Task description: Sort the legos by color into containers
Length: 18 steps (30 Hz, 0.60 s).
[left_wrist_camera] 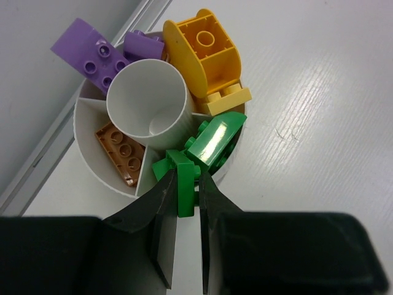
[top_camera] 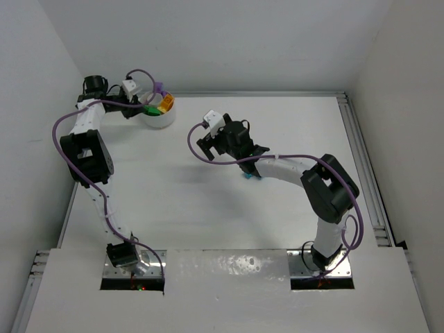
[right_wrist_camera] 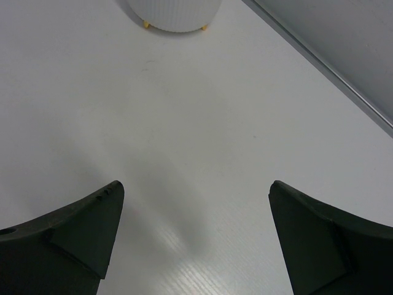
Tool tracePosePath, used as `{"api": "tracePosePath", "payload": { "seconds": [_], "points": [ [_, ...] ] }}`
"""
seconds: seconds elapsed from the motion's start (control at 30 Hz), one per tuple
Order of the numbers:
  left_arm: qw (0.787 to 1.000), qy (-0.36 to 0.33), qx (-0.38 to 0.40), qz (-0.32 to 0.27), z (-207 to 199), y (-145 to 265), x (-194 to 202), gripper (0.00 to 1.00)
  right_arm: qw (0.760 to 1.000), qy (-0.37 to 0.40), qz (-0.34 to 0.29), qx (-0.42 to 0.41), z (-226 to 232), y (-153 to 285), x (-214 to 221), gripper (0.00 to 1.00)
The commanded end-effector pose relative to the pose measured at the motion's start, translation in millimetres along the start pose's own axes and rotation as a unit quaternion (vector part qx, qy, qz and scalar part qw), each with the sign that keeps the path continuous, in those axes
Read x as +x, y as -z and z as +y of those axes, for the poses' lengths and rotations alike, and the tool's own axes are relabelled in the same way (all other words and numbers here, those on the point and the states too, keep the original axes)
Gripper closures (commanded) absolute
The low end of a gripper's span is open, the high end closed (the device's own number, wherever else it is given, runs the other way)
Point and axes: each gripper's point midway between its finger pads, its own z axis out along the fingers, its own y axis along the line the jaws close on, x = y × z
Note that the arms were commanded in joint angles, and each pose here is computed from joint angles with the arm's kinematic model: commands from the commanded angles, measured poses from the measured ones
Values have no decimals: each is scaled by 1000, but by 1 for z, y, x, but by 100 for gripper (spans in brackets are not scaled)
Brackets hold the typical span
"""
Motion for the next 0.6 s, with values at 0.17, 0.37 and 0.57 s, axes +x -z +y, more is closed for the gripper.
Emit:
{"api": "tracePosePath", "payload": {
  "seconds": [0.17, 0.37, 0.57],
  "points": [
    [999, -42, -4, -21, -2, 11, -30, 100, 998, 0, -56, 6, -10, 9, -48, 1],
    [995, -90, -33, -17, 16, 18, -44, 100, 999, 0, -52, 3, -9, 9, -44, 1],
    [995, -94, -36, -14, 19, 15, -41, 100, 999, 1, -51, 1, -8, 10, -45, 1]
  ]
}}
